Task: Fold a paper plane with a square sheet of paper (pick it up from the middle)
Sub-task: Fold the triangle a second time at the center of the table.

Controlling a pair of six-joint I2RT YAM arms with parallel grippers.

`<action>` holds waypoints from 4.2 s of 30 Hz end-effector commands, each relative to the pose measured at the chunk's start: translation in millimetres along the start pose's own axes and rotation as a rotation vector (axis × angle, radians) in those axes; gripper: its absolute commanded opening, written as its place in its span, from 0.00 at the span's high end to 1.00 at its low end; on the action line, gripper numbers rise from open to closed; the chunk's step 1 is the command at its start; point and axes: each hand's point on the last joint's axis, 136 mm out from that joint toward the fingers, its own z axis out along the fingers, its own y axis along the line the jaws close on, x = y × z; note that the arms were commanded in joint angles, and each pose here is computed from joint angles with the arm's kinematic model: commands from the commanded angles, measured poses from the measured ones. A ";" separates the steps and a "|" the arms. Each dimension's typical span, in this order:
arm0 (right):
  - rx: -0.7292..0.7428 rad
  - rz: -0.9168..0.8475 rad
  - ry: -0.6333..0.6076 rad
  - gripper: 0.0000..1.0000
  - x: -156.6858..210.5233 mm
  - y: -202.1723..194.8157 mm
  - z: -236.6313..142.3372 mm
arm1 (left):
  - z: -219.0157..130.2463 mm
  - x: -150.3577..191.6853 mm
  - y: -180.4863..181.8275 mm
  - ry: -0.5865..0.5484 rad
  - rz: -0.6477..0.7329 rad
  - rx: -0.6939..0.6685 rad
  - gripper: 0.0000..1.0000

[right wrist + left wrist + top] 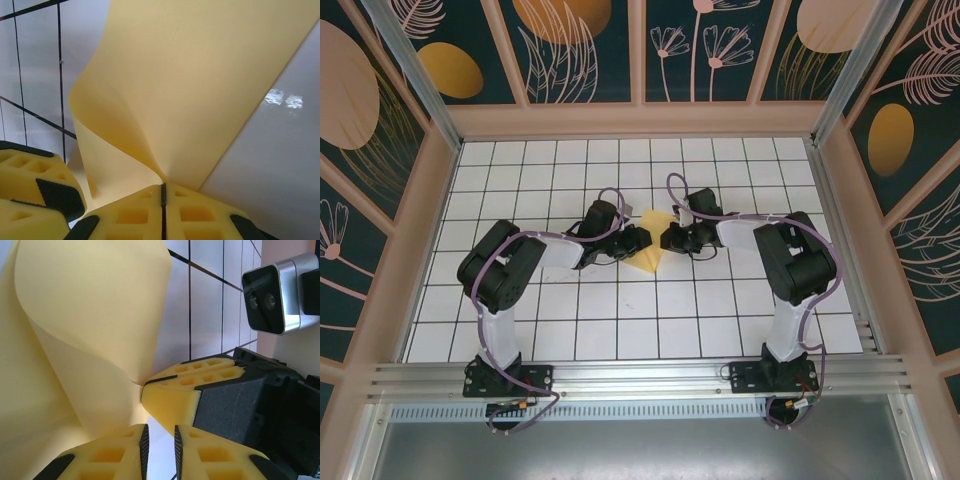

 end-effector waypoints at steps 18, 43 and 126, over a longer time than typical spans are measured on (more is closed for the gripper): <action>0.036 -0.027 0.025 0.93 -1.3 -6.0 9.8 | 7.8 3.3 -1.4 0.031 0.023 0.000 0.78; 0.020 -0.036 0.042 0.93 3.5 -0.4 8.9 | 14.7 8.1 10.1 0.062 0.011 -0.091 0.79; 0.199 -0.012 0.085 0.95 24.4 -23.7 19.0 | 3.8 -23.1 16.5 -0.053 -0.003 -0.176 0.88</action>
